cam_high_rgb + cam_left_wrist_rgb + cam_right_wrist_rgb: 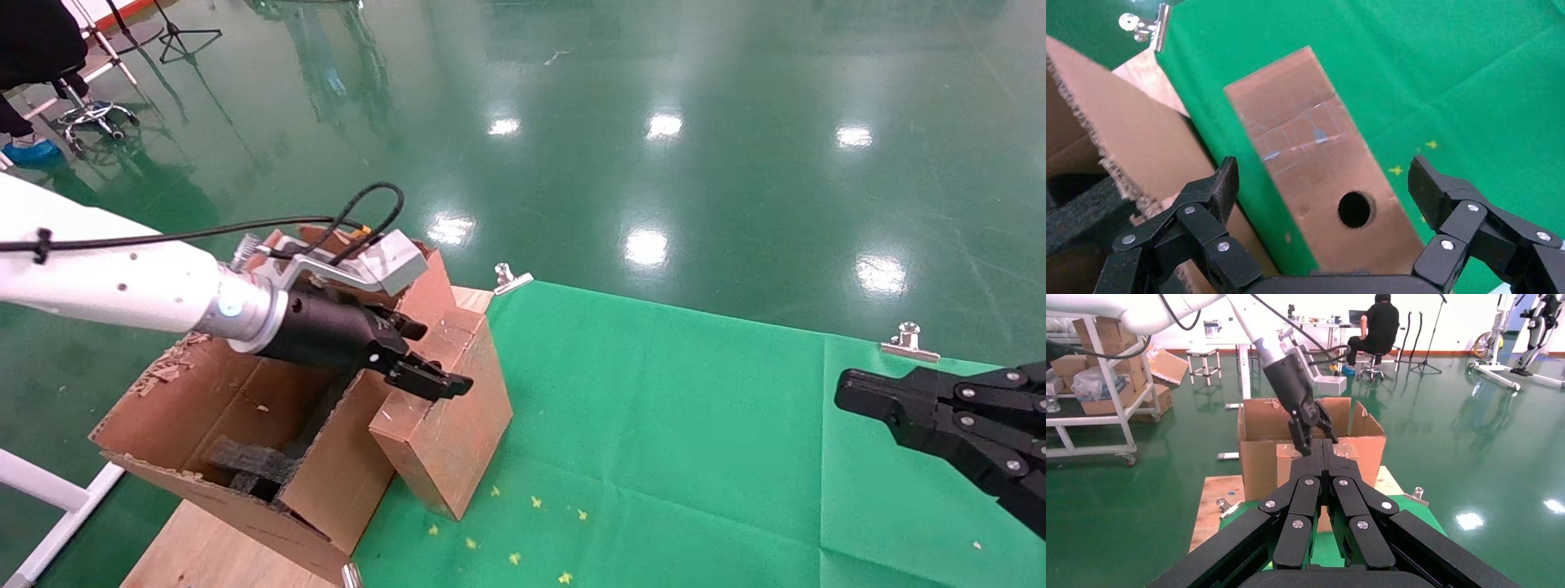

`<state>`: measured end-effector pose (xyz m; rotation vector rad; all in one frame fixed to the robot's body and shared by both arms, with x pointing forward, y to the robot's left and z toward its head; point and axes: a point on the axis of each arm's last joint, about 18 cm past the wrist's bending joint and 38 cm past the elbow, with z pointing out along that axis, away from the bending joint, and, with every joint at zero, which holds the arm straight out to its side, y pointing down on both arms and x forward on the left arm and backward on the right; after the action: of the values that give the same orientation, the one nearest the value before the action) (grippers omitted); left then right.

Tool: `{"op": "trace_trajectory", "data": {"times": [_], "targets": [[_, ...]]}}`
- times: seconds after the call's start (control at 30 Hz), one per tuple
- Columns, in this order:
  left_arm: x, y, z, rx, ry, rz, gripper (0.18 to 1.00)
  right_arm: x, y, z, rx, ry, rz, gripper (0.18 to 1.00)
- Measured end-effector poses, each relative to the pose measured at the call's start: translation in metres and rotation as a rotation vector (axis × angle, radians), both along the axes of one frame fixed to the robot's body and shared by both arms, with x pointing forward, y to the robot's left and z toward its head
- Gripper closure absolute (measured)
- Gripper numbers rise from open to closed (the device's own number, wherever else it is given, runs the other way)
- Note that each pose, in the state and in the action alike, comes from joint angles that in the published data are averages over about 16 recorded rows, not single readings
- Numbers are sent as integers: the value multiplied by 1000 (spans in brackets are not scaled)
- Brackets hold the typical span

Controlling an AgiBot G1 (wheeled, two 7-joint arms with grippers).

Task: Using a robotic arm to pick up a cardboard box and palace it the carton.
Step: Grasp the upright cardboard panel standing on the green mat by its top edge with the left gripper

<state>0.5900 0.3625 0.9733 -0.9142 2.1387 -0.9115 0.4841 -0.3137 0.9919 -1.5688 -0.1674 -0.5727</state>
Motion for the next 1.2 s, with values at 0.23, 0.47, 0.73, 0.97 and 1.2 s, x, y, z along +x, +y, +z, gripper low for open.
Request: {"op": "trace_trajectory", "data": {"times": [0.23,0.47,0.73,0.97,1.2], "targets": [[5,-2,-6,21,-15,-7,183,0,0,0,0,0,0,988],[7,-2,-8,32,-27,-10,183,0,0,0,0,0,0,983],[7,-2,-8,30,-27,-9,189,0,0,0,0,0,-1,944],[6,-2,-7,27,-25,-9,216,0,0,0,0,0,-1,871],[6,-2,-7,26,-24,-9,271,0,0,0,0,0,-1,771]]}}
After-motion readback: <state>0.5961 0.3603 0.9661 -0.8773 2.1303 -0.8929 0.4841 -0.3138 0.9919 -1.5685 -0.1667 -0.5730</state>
